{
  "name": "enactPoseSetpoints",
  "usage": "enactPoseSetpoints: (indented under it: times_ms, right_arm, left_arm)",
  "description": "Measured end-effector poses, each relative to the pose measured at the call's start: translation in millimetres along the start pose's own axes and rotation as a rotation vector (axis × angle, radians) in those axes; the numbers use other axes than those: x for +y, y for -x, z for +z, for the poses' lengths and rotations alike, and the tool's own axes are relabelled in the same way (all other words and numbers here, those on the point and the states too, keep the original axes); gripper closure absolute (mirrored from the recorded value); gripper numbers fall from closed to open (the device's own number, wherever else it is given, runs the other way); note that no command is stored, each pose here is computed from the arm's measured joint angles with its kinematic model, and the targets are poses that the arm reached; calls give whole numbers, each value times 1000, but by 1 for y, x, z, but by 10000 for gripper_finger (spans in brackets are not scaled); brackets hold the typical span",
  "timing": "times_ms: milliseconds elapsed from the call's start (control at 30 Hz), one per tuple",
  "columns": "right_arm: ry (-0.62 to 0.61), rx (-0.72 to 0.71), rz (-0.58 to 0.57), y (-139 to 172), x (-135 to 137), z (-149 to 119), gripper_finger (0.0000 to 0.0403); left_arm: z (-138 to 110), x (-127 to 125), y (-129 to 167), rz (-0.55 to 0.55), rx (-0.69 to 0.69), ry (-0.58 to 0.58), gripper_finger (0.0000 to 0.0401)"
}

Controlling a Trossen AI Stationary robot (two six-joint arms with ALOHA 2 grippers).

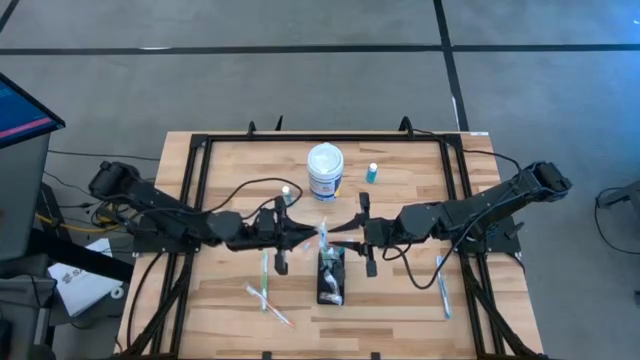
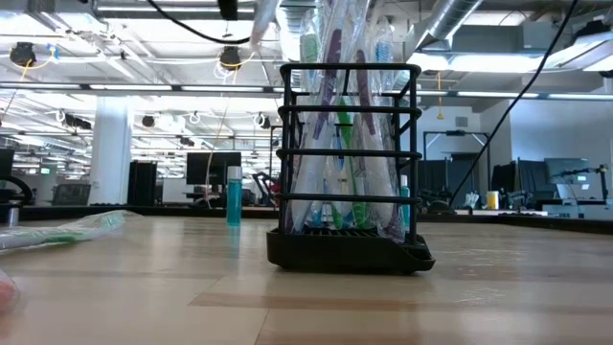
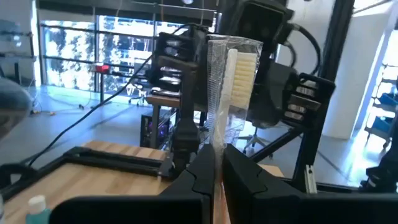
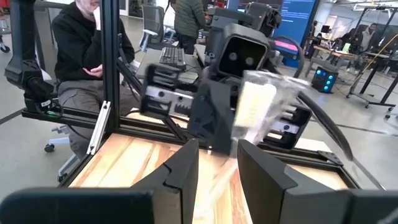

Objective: Pick & Place toothbrushing station
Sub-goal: Put the top orange toothbrush into the black mesh organizer

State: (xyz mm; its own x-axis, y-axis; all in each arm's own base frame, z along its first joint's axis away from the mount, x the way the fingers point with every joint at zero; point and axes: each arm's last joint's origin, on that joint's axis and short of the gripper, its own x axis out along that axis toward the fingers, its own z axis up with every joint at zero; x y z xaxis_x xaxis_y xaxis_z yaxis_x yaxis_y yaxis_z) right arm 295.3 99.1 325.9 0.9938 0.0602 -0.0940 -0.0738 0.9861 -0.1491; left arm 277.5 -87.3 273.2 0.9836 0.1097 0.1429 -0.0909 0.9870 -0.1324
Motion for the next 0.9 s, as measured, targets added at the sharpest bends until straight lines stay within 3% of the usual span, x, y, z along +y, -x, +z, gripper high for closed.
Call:
enactPoseSetpoints:
  times_ms: [233,900]
  right_arm:
    - [-3,-1,-12,-1,-4,0,301]
    - [-30,-25,-39,-3,-12,1,301]
  left_arm:
    - [3,-7,-12,-20,-15,-50,395]
    - [5,-7,-13,-42,-37,-50,395]
